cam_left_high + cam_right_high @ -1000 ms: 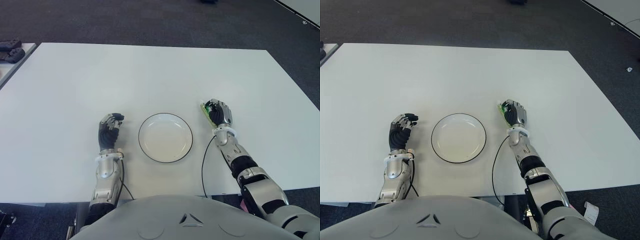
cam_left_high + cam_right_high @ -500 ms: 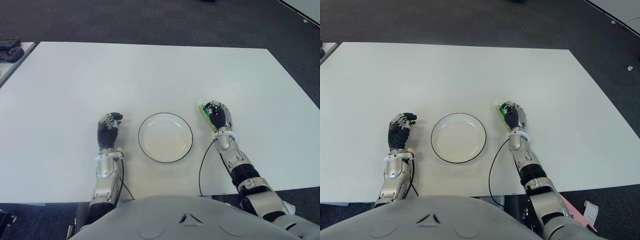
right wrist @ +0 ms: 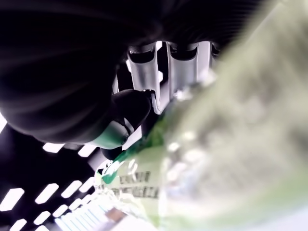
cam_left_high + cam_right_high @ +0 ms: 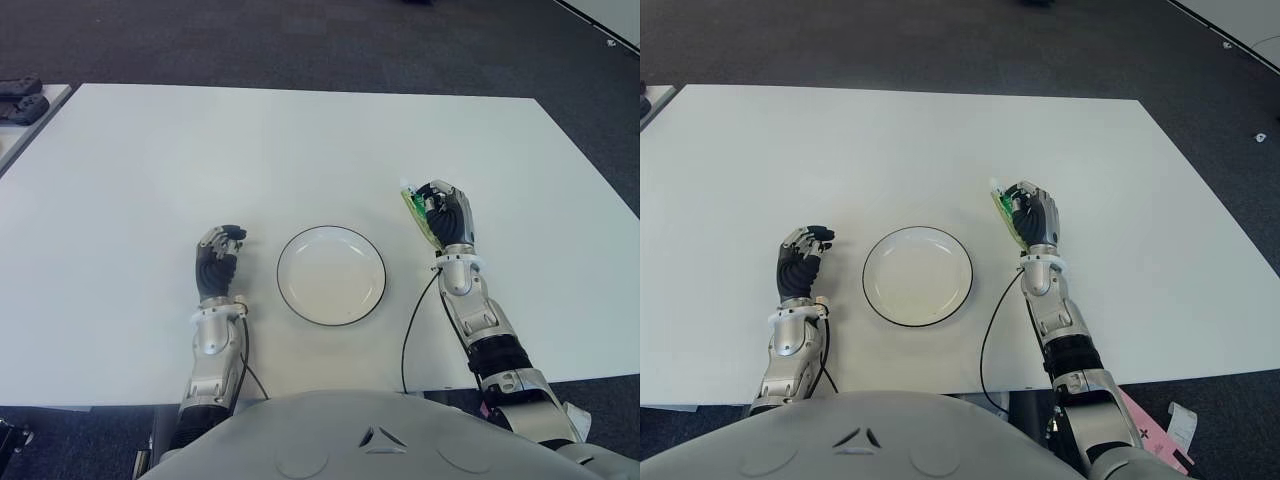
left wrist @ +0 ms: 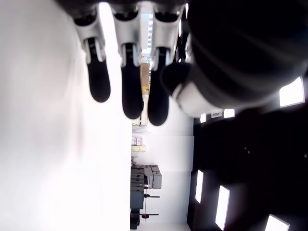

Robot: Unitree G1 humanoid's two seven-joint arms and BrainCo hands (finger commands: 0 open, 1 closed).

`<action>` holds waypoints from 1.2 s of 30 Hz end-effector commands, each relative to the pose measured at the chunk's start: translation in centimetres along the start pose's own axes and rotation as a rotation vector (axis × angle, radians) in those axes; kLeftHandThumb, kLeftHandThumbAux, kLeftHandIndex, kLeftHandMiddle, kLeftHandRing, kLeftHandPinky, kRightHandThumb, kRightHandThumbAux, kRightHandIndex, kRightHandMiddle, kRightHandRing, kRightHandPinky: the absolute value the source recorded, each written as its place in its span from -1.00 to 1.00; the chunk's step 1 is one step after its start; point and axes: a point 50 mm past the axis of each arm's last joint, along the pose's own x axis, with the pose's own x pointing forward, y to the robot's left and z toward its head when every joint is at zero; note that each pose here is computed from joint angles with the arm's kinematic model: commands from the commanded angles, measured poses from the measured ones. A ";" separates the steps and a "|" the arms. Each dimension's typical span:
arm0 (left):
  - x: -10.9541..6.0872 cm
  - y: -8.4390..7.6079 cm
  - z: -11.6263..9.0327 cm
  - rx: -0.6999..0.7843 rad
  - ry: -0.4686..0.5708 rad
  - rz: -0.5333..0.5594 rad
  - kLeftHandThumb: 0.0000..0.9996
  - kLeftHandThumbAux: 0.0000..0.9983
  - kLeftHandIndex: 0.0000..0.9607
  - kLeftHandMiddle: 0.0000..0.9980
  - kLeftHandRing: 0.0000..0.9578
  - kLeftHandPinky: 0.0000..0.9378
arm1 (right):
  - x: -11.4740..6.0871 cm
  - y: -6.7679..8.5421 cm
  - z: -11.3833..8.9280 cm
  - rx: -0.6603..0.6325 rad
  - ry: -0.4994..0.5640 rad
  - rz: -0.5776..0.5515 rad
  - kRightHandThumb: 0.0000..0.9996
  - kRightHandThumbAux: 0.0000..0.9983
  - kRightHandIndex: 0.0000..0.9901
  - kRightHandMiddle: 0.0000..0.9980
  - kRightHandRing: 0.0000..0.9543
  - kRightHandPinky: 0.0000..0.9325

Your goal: Put the toothpaste on the table into the plate.

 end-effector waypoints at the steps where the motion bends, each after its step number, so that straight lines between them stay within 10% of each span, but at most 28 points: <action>1: -0.9 -0.5 -1.7 -0.026 0.102 0.025 0.42 0.45 -0.12 -0.11 -0.16 -0.21 | -0.3 -0.4 0.6 0.046 -0.017 -0.004 0.70 0.34 -0.16 0.14 0.68 0.67; 27: -0.8 -0.9 -1.6 -0.018 0.096 0.026 0.42 0.45 -0.12 -0.12 -0.18 -0.21 | -0.9 -1.5 5.5 0.170 -0.178 0.048 0.71 0.34 -0.16 0.15 0.69 0.69; 36: -0.6 -0.9 -1.7 -0.023 0.095 0.000 0.42 0.45 -0.12 -0.09 -0.15 -0.20 | -1.9 0.7 8.2 0.237 -0.266 0.226 0.71 0.34 -0.17 0.13 0.70 0.70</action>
